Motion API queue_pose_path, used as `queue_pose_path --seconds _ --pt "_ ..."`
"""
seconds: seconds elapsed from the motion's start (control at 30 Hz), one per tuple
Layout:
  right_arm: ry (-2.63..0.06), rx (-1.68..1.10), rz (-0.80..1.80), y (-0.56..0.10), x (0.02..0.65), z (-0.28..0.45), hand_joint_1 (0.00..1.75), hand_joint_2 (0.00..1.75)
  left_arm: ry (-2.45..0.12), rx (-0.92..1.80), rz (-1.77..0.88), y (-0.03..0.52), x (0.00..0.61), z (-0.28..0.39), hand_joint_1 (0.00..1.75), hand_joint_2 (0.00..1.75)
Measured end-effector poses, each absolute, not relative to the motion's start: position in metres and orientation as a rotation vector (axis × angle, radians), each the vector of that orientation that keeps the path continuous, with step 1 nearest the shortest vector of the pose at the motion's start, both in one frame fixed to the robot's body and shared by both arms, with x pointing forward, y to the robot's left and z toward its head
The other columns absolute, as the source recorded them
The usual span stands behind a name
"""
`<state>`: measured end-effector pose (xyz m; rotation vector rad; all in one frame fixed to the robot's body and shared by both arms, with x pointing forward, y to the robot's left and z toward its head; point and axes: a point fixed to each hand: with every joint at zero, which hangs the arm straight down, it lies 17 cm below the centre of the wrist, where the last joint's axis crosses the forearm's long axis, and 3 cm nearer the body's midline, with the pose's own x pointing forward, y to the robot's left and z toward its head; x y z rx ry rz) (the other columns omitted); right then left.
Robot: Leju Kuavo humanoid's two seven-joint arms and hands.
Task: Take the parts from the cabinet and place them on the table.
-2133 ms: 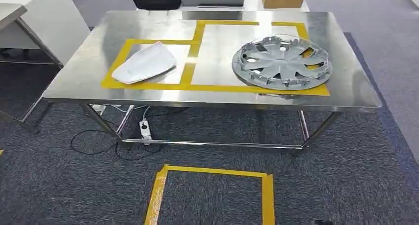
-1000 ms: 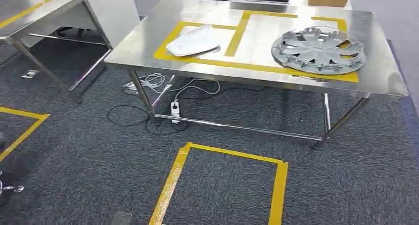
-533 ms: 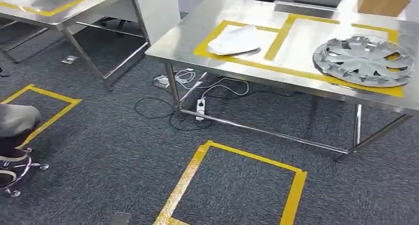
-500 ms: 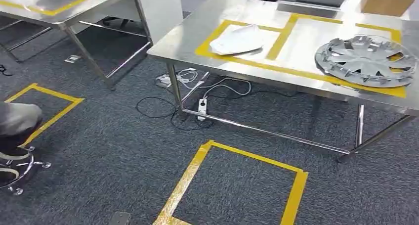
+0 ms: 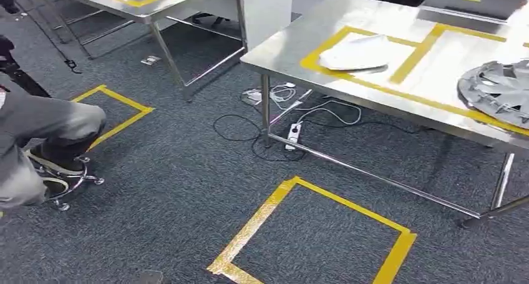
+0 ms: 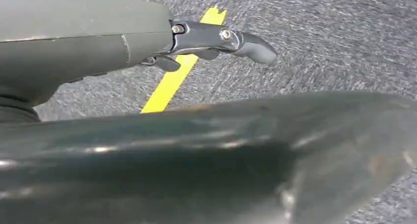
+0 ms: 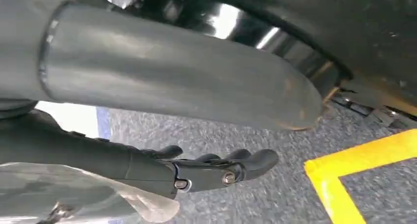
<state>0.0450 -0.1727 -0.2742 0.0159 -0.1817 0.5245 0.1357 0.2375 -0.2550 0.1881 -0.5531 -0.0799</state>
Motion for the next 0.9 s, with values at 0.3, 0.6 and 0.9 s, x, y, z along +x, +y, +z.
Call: queue_pose_path --seconds 0.3,0.6,0.9 --pt "-0.189 0.033 0.564 -0.1685 0.0470 -0.2732 0.00 0.00 -0.549 0.186 -0.078 0.2375 0.1335 -0.2555 0.00 0.00" --pt "-0.198 0.051 0.562 -0.1655 0.0474 -0.2725 0.00 0.00 -0.545 0.183 -0.091 0.2370 0.1302 -0.2563 0.00 0.00" --pt "-0.204 0.070 0.549 -0.1642 0.0453 -0.2722 0.00 0.00 -0.543 0.182 -0.105 0.2376 0.1286 -0.2569 0.00 0.00"
